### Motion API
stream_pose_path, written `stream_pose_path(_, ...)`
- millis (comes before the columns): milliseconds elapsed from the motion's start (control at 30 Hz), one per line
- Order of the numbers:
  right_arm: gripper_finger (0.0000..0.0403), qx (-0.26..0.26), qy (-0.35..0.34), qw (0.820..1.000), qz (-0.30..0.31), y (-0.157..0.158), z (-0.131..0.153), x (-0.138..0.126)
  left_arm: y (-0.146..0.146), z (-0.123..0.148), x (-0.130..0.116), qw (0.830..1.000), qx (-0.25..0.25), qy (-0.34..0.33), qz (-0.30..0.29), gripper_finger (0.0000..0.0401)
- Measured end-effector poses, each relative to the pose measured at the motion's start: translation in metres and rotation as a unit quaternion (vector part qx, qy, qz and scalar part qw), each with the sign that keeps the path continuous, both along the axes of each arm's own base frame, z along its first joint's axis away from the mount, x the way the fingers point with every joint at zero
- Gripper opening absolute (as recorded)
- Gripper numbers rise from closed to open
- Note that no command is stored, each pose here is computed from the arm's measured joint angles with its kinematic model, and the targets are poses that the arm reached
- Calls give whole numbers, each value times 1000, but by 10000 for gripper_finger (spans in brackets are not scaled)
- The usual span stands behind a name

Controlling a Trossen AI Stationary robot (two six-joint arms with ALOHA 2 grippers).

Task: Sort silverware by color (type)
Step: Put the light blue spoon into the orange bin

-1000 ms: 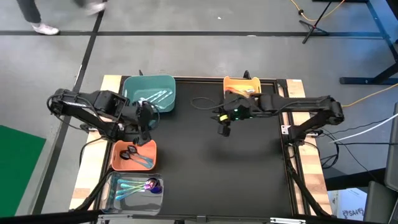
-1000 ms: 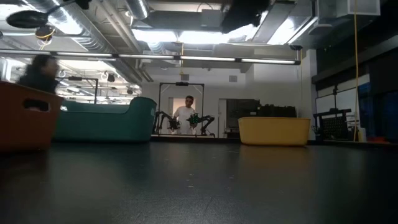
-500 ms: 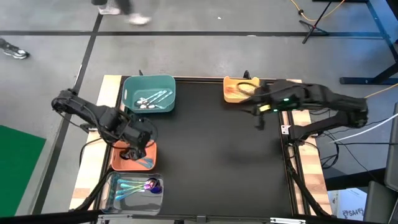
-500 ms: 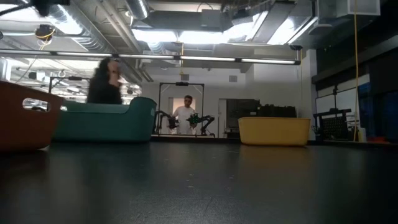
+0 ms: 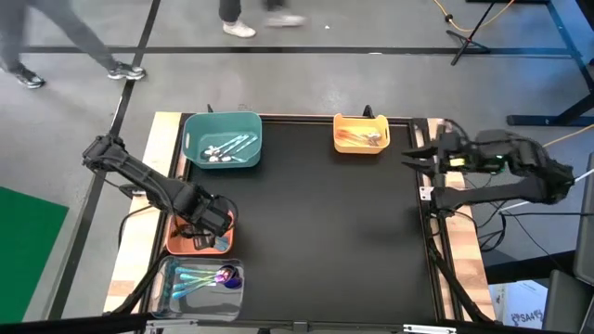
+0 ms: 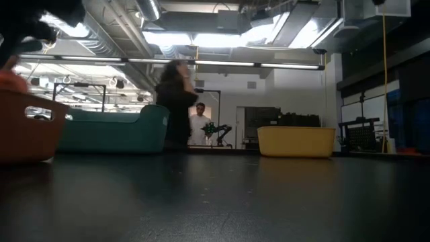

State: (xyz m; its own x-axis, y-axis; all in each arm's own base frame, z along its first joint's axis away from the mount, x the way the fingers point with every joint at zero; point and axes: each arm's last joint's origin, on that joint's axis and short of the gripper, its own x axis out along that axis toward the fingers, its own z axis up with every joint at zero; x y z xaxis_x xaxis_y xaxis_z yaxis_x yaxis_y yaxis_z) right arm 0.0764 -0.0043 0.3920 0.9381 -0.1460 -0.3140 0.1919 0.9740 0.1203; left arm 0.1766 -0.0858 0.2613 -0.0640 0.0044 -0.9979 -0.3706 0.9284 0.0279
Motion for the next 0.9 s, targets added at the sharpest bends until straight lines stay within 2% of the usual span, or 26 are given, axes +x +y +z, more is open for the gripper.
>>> stream_pose_path(200, 112, 19, -76, 997, -4, 0, -29, -32, -2, -22, 4, 1000, 0, 11, -26, 0)
stream_pose_path(367, 112, 34, -99, 994, -8, 0, -53, -47, -3, -39, 6, 999, 3, 24, -38, 0)
stream_pose_path(533, 112, 34, -99, 995, -8, 0, -77, -51, -3, -50, 5, 998, 9, 42, -39, 0)
stream_pose_path(900, 112, 30, -92, 995, -4, 0, -113, -37, -2, -58, 5, 998, 19, 32, -41, 0)
